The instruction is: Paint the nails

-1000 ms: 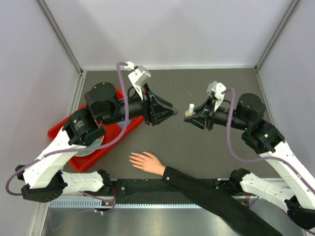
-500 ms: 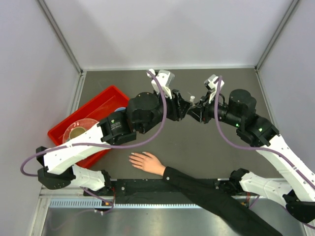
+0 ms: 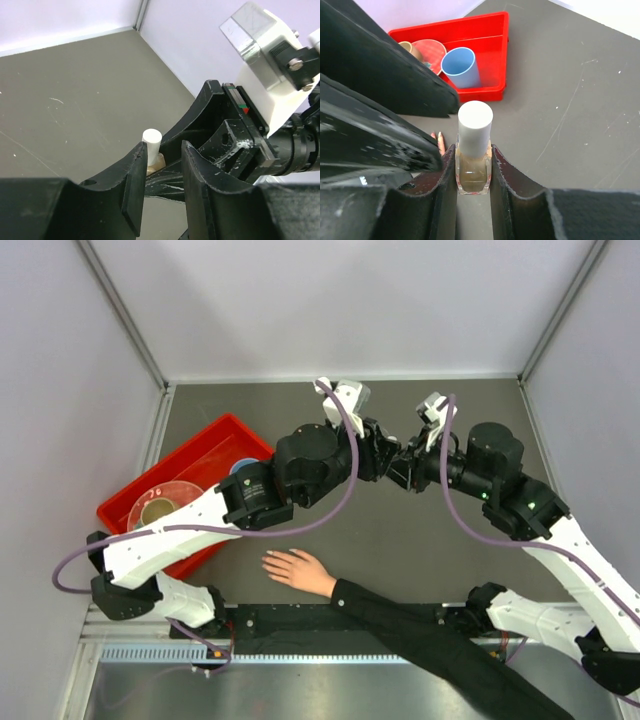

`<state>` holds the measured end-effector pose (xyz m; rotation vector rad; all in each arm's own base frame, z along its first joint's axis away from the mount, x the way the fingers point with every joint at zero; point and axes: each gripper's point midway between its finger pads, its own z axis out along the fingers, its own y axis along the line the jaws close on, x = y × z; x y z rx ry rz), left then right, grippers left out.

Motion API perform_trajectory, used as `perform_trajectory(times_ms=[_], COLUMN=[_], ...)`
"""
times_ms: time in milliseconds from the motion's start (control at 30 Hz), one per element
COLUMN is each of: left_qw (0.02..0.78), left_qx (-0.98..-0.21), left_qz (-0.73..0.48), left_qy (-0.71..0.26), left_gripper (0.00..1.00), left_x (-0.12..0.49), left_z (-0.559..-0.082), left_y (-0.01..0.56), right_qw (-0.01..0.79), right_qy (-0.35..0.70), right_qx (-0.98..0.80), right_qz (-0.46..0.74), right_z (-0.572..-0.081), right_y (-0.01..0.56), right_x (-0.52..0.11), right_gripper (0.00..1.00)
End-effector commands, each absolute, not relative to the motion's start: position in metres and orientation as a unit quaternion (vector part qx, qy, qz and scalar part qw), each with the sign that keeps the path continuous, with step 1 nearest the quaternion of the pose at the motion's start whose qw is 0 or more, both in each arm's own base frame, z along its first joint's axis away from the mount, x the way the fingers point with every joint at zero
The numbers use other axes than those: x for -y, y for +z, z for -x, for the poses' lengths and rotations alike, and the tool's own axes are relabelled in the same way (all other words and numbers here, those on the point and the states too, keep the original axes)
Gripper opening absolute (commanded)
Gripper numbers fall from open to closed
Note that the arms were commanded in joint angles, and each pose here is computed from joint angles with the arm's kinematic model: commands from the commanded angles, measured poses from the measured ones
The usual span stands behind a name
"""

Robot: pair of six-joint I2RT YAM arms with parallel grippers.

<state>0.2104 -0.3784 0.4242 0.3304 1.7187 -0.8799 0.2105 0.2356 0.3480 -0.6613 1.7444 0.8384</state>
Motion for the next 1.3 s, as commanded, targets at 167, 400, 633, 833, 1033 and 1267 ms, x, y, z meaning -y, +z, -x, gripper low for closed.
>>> perform_trajectory(times_ms=[167,400,633,833,1033,1267], left_qw=[0.566,0.570,0.574,0.575,0.557,0.461], left_qx=[-0.708,-0.714,-0.714,-0.713,-0.701,-0.575], left_qz=[-0.153,-0.163,-0.175,-0.186,-0.222,-0.433], left_qy=[-0.393,-0.374,-0.359,-0.354,-0.386,-0.519], left_gripper=[0.34,0.34,0.31,0.36,0.15,0.00], left_x=[0.382,0.382,0.382,0.379,0.380,0.389], left_z=[-0.205,-0.209,-0.211,-0.209,-0.195,-0.114], left_y=[0.446,0.440,0.438,0.436,0.437,0.436], right_qw=[0.556,0.553,0.550,0.551,0.546,0.518], right_qy=[0.384,0.391,0.393,0.397,0.411,0.483], right_qx=[-0.681,-0.677,-0.677,-0.672,-0.657,-0.540], right_qz=[0.282,0.287,0.291,0.297,0.318,0.454], right_z=[-0.194,-0.191,-0.189,-0.185,-0.176,-0.114], right_y=[0.395,0.396,0.396,0.400,0.404,0.419], right_x=[-0.236,-0.237,-0.237,-0.238,-0.241,-0.251], right_gripper=[0.00,0.00,0.00,0.00,0.00,0.00])
